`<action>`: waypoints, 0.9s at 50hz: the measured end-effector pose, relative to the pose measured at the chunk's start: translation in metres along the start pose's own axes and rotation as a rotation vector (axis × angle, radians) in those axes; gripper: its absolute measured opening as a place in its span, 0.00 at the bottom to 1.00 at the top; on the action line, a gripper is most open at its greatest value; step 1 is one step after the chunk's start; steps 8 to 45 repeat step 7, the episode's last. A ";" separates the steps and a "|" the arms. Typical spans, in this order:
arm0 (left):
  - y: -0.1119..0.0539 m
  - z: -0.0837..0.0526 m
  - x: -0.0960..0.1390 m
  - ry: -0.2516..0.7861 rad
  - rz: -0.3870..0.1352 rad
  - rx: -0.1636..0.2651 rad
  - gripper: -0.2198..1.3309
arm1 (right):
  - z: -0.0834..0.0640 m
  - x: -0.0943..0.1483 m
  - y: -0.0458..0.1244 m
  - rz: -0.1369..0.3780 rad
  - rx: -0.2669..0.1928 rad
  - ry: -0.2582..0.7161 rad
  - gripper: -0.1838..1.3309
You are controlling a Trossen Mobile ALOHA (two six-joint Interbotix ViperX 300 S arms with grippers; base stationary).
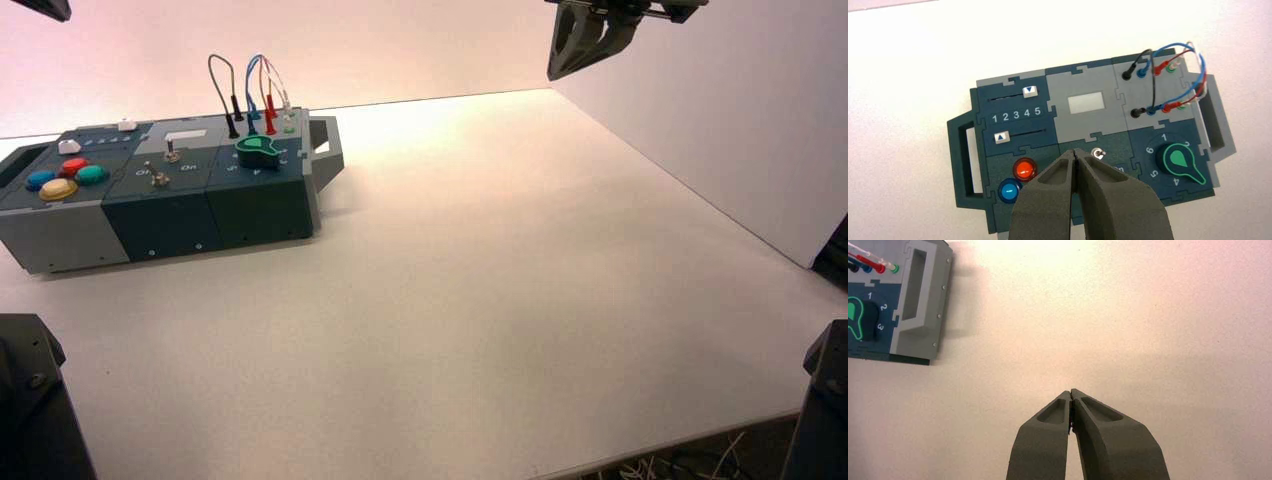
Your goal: Push the green button with the left gripper.
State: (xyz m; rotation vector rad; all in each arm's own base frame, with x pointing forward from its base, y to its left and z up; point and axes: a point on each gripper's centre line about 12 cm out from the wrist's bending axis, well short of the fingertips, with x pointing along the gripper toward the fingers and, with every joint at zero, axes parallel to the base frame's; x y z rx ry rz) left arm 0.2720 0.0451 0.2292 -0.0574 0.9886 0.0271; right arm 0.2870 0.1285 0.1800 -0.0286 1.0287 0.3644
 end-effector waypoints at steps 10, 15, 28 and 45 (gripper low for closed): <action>-0.008 0.000 0.000 0.002 -0.018 0.024 0.04 | 0.000 -0.003 0.000 0.001 0.001 -0.008 0.03; -0.008 0.000 0.000 0.002 -0.018 0.024 0.04 | 0.000 -0.003 0.000 0.001 0.001 -0.008 0.03; -0.008 0.000 0.000 0.002 -0.018 0.024 0.04 | 0.000 -0.003 0.000 0.001 0.001 -0.008 0.03; -0.008 0.000 0.000 0.002 -0.018 0.024 0.04 | 0.000 -0.003 0.000 0.001 0.001 -0.008 0.03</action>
